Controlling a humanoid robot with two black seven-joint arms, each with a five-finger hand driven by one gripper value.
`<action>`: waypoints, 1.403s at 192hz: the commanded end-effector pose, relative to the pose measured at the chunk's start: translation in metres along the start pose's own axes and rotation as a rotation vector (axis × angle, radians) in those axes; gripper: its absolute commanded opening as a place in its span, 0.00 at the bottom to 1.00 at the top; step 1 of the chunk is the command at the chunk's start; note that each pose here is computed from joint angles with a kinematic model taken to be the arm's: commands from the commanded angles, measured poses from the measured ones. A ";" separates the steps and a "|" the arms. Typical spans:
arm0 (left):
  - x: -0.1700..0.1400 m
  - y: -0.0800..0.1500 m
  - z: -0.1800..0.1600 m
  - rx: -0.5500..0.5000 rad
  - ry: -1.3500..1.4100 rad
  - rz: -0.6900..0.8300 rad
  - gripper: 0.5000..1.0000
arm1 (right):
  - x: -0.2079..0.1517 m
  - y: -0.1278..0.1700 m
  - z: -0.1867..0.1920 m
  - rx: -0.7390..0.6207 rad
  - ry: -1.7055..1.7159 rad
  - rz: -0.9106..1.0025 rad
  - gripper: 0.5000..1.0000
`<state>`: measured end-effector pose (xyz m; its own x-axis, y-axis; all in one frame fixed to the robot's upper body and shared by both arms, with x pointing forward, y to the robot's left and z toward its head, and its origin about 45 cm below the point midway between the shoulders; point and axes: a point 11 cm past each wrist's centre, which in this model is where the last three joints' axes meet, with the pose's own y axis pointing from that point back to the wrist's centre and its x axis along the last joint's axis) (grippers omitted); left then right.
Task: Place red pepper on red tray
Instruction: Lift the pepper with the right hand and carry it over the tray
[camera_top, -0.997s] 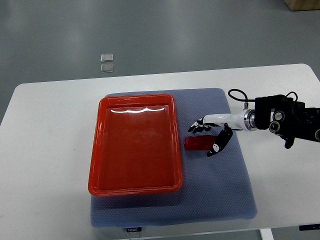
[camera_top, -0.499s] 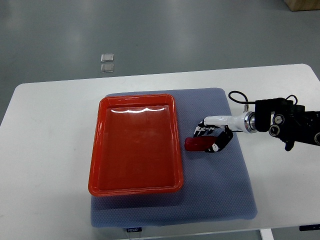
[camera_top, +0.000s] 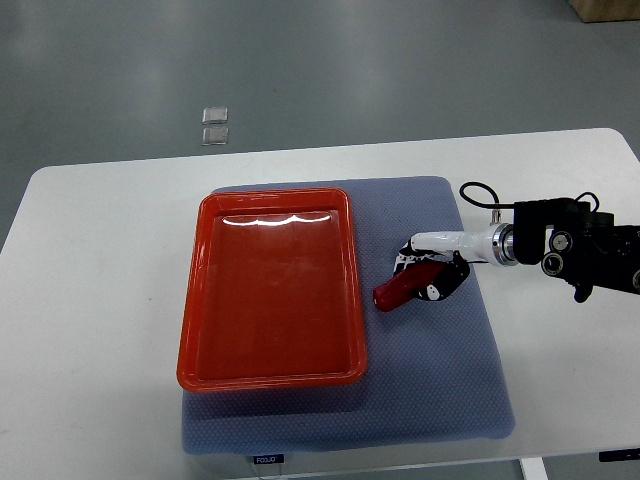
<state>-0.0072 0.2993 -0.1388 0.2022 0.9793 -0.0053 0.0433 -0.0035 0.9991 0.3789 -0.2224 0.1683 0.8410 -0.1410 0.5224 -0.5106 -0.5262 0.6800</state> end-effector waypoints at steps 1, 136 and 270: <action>0.000 0.000 0.000 0.000 0.000 -0.001 1.00 | 0.010 0.004 -0.002 0.009 -0.005 0.024 0.00; 0.000 0.000 0.000 0.000 0.000 -0.001 1.00 | 0.087 0.019 -0.064 0.106 0.041 0.162 0.00; -0.004 0.000 0.000 0.000 -0.004 -0.011 1.00 | 0.007 -0.099 -0.166 0.255 0.050 0.073 0.00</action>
<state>-0.0077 0.2959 -0.1388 0.2055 0.9785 -0.0155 0.0450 0.0063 0.9990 0.4148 -0.0445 0.2057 0.7793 -0.1422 0.6103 -0.5122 -0.7056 0.4897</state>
